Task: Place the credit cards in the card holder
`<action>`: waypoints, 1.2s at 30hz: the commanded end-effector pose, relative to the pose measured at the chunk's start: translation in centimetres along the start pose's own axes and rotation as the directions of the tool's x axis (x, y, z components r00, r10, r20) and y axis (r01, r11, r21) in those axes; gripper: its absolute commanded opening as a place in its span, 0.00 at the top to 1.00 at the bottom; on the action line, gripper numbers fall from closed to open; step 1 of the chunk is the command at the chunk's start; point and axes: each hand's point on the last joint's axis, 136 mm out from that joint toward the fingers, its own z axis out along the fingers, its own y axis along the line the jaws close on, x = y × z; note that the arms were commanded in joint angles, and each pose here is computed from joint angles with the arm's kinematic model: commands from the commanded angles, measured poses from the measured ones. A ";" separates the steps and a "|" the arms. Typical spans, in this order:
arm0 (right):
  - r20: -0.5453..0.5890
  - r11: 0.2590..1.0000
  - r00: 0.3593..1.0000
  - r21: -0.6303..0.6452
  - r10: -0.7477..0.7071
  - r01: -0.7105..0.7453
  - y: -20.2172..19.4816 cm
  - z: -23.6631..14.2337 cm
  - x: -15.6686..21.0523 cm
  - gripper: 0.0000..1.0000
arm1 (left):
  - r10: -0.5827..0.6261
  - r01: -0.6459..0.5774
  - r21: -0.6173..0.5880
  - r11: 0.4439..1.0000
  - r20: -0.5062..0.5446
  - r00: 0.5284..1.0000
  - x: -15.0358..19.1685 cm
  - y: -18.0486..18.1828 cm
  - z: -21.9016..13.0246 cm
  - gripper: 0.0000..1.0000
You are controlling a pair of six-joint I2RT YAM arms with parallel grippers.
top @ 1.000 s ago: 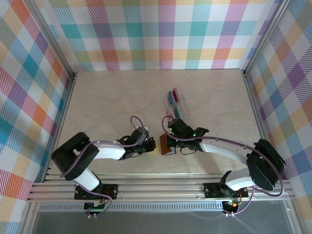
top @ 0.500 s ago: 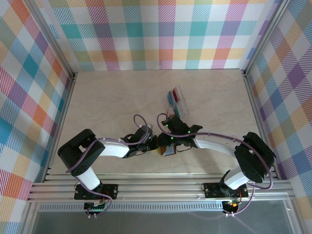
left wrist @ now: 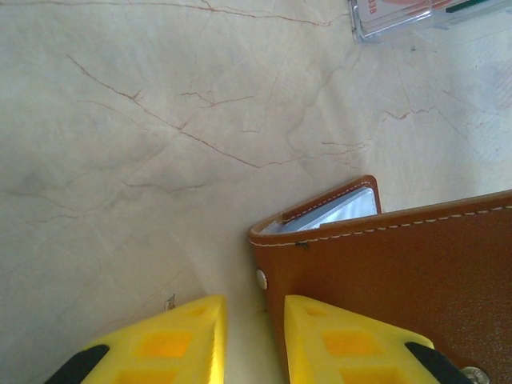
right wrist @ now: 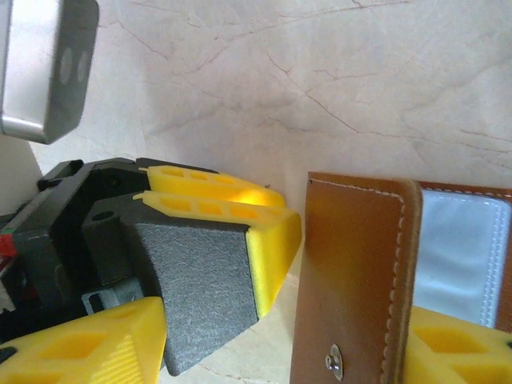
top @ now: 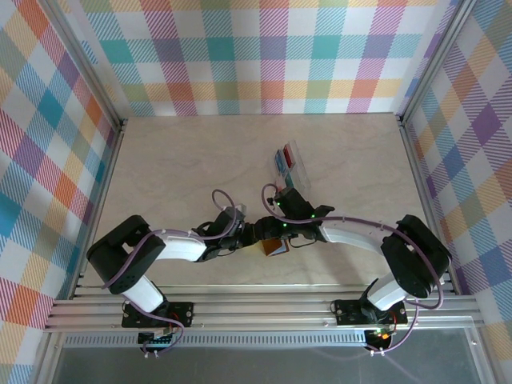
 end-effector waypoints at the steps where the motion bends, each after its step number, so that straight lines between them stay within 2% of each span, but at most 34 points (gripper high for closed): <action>1: 0.009 0.977 0.998 -0.206 -0.062 0.063 5.0 0.2 0.5 0.36 | -0.063 0.030 -0.221 0.975 -0.145 0.987 4.2 6.8 -0.2 0.75; 5: 0.030 0.979 0.997 -0.193 -0.065 0.070 4.9 -0.5 0.4 0.49 | -0.091 0.055 -0.202 0.978 -0.173 0.981 4.4 7.1 0.6 0.87; 7: 0.030 0.987 0.998 -0.144 -0.063 0.067 4.1 -0.4 0.5 0.62 | -0.097 0.063 -0.190 0.980 -0.180 0.979 4.5 7.0 1.0 0.93; 11: 0.032 0.998 0.998 -0.011 -0.063 0.063 2.0 -0.3 0.7 0.81 | -0.101 0.067 -0.197 0.978 -0.171 0.980 4.4 7.2 0.8 0.97; 14: 0.034 0.991 0.996 0.110 -0.077 0.073 0.3 -0.3 0.7 0.88 | -0.082 0.046 -0.217 0.975 -0.159 0.984 3.9 7.5 0.1 0.97; 18: 0.016 0.971 0.993 0.212 -0.114 0.108 -0.2 0.5 0.9 0.90 | -0.081 0.040 -0.248 0.968 -0.160 0.984 3.5 7.9 -0.6 0.96; 22: 0.017 0.932 0.988 0.333 -0.154 0.140 -0.7 0.9 0.4 1.00 | -0.106 0.052 -0.302 0.952 -0.164 0.981 3.4 9.4 -1.1 0.97; 27: 0.016 0.839 0.971 0.508 -0.237 0.196 -1.3 0.2 -0.2 1.00 | -0.143 0.088 -0.320 0.943 -0.152 0.978 3.1 10.6 -2.0 0.98; 31: -0.010 0.822 0.967 0.524 -0.256 0.223 -1.1 0.7 0.0 1.00 | -0.149 0.102 -0.331 0.938 -0.119 0.982 2.3 10.8 -3.3 0.98; 34: -0.033 0.867 0.965 0.434 -0.258 0.247 0.2 2.2 0.7 0.88 | -0.149 0.113 -0.351 0.929 -0.077 0.986 1.4 11.0 -4.8 0.98; 36: -0.046 0.901 0.965 0.351 -0.257 0.256 1.5 3.1 1.3 0.75 | -0.143 0.116 -0.362 0.925 -0.049 0.989 0.8 11.0 -5.9 0.97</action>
